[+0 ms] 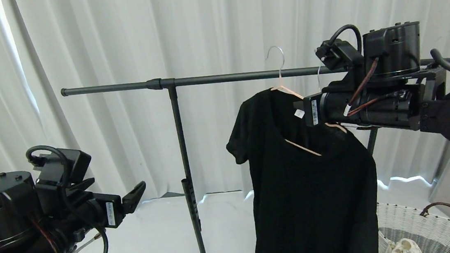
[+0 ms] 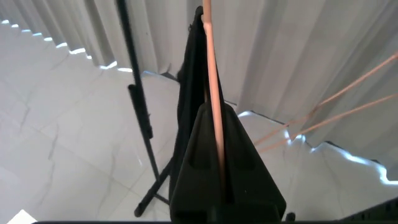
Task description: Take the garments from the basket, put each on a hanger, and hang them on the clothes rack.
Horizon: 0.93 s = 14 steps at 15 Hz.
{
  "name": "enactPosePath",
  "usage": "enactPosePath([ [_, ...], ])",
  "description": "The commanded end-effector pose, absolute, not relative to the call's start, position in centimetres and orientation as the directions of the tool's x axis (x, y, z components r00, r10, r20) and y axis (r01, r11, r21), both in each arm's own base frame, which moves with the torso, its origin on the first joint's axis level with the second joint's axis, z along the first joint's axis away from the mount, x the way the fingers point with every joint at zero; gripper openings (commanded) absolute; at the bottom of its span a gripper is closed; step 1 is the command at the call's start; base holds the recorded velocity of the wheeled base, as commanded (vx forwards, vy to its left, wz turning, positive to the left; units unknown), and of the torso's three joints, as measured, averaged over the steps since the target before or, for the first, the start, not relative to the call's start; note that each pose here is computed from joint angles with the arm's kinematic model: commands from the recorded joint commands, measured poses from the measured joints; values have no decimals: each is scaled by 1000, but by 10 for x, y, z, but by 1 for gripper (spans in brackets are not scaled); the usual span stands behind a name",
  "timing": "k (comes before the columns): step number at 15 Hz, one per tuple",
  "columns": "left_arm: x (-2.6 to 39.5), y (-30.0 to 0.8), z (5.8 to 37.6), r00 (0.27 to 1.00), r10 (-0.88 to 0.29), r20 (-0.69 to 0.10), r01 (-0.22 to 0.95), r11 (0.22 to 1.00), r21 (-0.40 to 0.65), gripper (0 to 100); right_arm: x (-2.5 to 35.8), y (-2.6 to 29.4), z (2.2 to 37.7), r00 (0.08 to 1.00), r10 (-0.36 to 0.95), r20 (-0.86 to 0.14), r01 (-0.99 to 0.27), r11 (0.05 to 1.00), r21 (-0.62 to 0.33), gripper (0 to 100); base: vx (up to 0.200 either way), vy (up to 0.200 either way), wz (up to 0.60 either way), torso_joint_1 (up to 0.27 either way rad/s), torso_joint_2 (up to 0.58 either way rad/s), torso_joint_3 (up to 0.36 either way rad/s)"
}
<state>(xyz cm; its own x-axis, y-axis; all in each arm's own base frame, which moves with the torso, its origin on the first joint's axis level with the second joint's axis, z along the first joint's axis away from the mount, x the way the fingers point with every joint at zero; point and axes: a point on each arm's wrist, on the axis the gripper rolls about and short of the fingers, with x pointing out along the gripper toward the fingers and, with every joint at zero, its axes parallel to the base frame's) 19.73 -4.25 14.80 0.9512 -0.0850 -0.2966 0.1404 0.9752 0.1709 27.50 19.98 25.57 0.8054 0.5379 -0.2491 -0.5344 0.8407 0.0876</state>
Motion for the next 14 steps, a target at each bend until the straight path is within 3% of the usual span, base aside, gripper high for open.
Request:
enactPosePath([
  [1, 196, -45, 148, 951, -97, -295, 152, 974, 170, 100, 279, 203, 251, 803, 536, -261, -534, 841, 87, 0, 200, 0, 0, 7, 12, 2],
  [8, 195, -52, 148, 947, -130, -295, 186, 968, 170, 100, 279, 203, 252, 803, 537, -259, -534, 841, 87, 0, 200, 0, 0, 4, 4, 0],
  [14, 194, -52, 148, 946, -131, -295, 187, 967, 170, 100, 289, 207, 253, 810, 529, -253, -526, 846, 85, 0, 0, 0, 0, 0, 0, 0],
])
